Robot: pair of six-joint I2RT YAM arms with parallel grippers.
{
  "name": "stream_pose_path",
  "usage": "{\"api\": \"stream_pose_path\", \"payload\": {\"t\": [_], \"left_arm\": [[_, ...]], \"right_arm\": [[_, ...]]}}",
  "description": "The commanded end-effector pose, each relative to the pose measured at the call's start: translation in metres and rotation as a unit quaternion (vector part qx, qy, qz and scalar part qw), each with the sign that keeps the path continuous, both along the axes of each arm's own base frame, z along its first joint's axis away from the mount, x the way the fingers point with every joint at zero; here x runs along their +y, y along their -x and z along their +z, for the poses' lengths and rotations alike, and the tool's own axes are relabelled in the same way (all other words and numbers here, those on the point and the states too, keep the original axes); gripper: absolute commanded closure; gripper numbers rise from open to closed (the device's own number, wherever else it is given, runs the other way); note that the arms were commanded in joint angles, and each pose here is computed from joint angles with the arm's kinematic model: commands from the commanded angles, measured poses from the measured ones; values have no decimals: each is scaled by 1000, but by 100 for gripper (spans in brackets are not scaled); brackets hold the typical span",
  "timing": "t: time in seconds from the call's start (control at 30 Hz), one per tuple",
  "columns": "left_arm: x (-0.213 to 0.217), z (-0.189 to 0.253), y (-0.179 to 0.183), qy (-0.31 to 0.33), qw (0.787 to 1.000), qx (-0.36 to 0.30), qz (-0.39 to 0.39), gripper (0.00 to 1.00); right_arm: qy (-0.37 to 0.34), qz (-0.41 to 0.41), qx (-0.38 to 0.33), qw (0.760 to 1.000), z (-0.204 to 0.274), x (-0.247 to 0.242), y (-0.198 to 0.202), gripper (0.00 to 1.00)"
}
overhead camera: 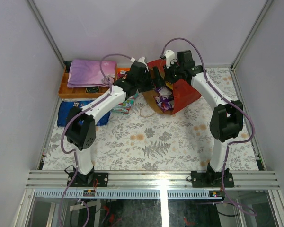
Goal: Take the snacks out of the paper bag
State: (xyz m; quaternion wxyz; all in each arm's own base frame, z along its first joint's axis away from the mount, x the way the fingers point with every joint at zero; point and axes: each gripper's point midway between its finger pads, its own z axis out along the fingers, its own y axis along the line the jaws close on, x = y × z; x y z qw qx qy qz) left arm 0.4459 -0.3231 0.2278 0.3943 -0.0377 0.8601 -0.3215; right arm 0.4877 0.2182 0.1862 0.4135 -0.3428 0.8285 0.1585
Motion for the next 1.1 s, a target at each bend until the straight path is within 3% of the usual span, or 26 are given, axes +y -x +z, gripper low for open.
{"api": "stream_pose_path", "payload": {"t": [0.0,0.27,0.57,1.07], "left_arm": [[-26,-19,-2,106,994,38,-6,6],[-23,-46,19,221,972,61,39,18],[-52,-81,-10,255,963,78,45,27],[-48,-142,-61,173,974,79,125,35]], "right_arm": [[7,-30,-44,999,26,-15,-8,100],[-22,-106,-46,993,30,-23,-23,100],[-83,-116,-39,989,39,-12,-18,100],[-93,-124,-37,987,36,-12,-16,100]]}}
